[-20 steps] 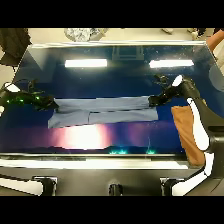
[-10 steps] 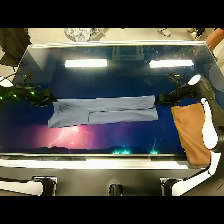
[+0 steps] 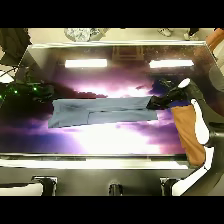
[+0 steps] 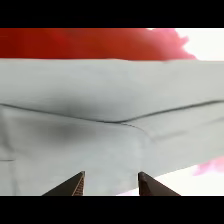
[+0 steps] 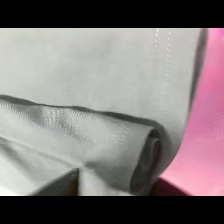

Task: Fold the shirts.

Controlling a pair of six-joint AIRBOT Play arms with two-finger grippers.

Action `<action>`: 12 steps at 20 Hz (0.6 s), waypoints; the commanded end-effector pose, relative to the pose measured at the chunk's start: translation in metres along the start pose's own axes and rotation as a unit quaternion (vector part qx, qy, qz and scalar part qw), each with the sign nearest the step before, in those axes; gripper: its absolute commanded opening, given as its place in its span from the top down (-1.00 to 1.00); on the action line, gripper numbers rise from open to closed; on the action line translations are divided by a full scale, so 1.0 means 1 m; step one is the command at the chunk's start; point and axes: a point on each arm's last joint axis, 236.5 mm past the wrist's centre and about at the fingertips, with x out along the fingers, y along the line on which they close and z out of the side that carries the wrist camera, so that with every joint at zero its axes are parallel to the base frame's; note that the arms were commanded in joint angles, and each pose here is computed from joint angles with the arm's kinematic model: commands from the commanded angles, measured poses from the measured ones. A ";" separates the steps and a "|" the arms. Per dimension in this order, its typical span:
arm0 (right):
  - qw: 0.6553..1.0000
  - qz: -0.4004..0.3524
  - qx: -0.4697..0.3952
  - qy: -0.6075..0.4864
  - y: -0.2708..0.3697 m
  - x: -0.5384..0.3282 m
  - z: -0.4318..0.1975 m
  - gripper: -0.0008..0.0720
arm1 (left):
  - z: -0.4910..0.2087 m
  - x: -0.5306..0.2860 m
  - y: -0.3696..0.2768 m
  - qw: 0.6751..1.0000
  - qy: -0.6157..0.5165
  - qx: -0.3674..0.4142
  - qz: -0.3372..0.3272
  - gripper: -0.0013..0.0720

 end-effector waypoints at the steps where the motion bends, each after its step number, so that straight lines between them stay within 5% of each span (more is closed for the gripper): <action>1: 1.000 0.008 0.005 0.007 0.012 0.006 -0.001 0.84 | -0.005 0.012 -0.030 0.999 0.010 0.033 -0.010 -0.09; 4: 0.999 0.023 -0.038 -0.019 0.034 -0.019 0.005 0.87 | -0.009 0.036 -0.063 0.997 0.016 0.068 -0.020 0.04; 6: 0.996 0.023 -0.071 -0.039 0.058 -0.050 0.004 0.87 | -0.015 0.067 -0.087 0.996 0.028 0.080 -0.028 0.90; 12: 0.982 -0.007 -0.181 -0.054 0.135 -0.132 -0.040 0.87 | -0.070 0.175 -0.179 0.990 0.096 0.031 -0.103 0.89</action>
